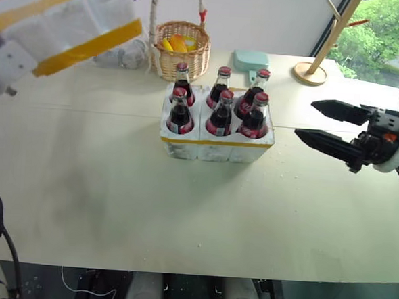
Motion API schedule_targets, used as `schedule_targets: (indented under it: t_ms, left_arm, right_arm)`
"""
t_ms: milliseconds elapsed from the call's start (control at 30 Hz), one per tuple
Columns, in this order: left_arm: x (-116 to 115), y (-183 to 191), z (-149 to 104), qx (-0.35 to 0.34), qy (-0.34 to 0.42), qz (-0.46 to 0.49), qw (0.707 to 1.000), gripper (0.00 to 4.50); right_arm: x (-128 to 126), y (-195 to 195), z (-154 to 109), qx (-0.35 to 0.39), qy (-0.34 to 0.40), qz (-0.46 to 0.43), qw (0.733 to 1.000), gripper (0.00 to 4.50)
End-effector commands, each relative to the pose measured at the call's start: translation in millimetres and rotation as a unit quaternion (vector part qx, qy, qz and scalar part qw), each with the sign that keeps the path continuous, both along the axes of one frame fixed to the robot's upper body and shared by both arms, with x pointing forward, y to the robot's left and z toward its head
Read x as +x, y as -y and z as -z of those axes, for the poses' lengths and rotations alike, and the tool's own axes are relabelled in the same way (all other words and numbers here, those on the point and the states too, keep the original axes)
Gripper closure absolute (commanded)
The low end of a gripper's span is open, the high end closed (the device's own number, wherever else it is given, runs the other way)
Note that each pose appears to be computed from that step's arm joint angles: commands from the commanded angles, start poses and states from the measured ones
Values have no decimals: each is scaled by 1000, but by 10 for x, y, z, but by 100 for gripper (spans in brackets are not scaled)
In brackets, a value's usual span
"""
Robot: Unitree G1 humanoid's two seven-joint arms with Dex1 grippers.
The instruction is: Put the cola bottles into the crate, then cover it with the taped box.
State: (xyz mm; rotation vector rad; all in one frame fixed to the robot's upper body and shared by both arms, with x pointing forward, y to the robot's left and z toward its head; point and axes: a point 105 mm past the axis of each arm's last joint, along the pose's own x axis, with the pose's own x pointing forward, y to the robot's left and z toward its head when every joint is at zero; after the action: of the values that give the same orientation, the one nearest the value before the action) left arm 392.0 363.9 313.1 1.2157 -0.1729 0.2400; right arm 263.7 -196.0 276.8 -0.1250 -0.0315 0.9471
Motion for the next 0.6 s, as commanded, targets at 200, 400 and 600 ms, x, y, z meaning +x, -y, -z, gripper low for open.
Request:
schedule_targets:
  t_ms: [200,400,600]
  left_arm:
    - [-132,1296,-503,35,19,207,978,441]
    - [-275,1669,-386,61,-35,243,967,441]
    - [-386,2021,-134,88,-95,277,952,441]
  right_arm:
    - [103,86,90,-19,1,24,1000,0]
    - [96,132,148,-16,-6,42,999,0]
    - [96,129,187,-4,-10,56,998,0]
